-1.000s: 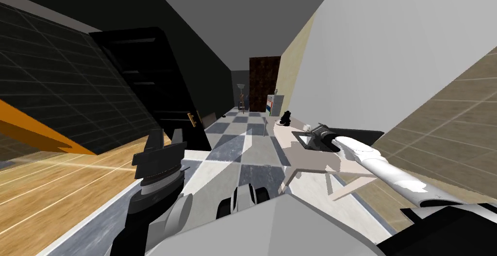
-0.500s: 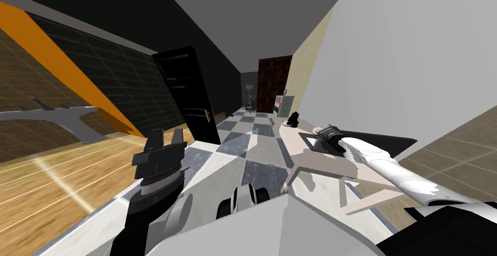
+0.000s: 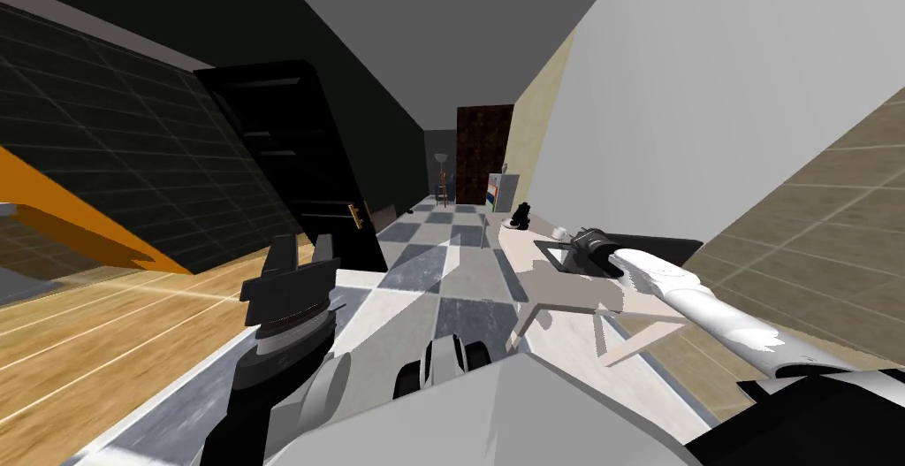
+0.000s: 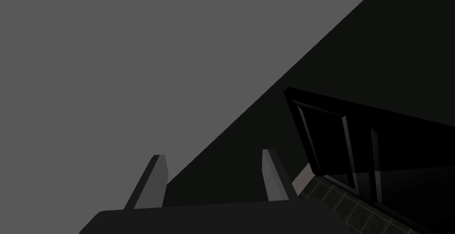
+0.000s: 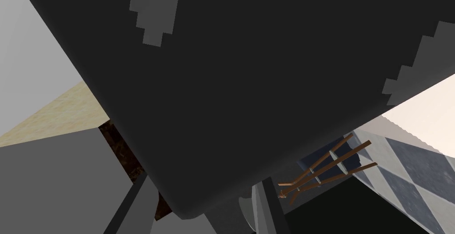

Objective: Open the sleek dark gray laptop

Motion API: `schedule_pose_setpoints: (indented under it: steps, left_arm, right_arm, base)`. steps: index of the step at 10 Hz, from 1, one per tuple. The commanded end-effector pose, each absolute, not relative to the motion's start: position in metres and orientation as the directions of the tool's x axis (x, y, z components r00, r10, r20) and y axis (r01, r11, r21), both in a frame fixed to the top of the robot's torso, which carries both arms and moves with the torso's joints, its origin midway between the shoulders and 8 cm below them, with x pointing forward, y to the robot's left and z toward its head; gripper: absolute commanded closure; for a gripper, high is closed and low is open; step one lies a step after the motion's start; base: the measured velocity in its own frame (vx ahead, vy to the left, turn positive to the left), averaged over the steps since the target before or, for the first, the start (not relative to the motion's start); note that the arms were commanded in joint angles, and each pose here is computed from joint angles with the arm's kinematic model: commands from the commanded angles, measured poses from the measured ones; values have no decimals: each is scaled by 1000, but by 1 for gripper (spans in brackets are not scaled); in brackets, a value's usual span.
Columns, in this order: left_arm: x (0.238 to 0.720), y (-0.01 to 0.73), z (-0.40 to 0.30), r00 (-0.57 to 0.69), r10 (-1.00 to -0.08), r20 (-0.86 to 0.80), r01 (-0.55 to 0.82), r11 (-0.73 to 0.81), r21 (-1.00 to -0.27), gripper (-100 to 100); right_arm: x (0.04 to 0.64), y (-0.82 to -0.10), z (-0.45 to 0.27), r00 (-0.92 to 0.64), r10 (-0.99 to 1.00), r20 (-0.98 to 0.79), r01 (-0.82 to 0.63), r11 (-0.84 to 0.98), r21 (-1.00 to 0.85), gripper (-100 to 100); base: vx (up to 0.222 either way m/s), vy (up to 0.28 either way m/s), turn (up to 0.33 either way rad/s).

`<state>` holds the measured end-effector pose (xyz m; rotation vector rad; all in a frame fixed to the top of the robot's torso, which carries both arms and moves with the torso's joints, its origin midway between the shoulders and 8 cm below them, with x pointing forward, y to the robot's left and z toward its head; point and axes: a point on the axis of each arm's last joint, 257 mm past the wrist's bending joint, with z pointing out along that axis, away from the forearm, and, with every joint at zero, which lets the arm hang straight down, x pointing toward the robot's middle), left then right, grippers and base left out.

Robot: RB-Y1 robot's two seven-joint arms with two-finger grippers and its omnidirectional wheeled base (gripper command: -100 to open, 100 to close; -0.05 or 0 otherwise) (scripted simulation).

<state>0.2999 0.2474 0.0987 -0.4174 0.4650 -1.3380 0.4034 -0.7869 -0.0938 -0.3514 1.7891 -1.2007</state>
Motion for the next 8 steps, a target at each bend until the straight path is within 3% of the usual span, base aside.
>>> schedule_pose_setpoints:
  steps: [1, 4, 8]
  left_arm:
    - [300, 247, 99, 166, -983, -82, 821, 184, -540, 0]
    - [300, 247, 99, 166, -983, -82, 821, 184, -540, 0]
    - [300, 247, 99, 166, -983, -82, 821, 184, -540, 0]
  right_arm:
    - [415, -767, -96, -501, -684, -530, 213, 496, -842, 100]
    - [428, -744, -95, -459, -713, -531, 185, 508, -842, 100]
    - [455, -681, -96, -343, -775, -531, 104, 531, -841, 100]
  base:
    - [123, -8, -172]
    - [78, 2, -167]
    - [165, 23, -345]
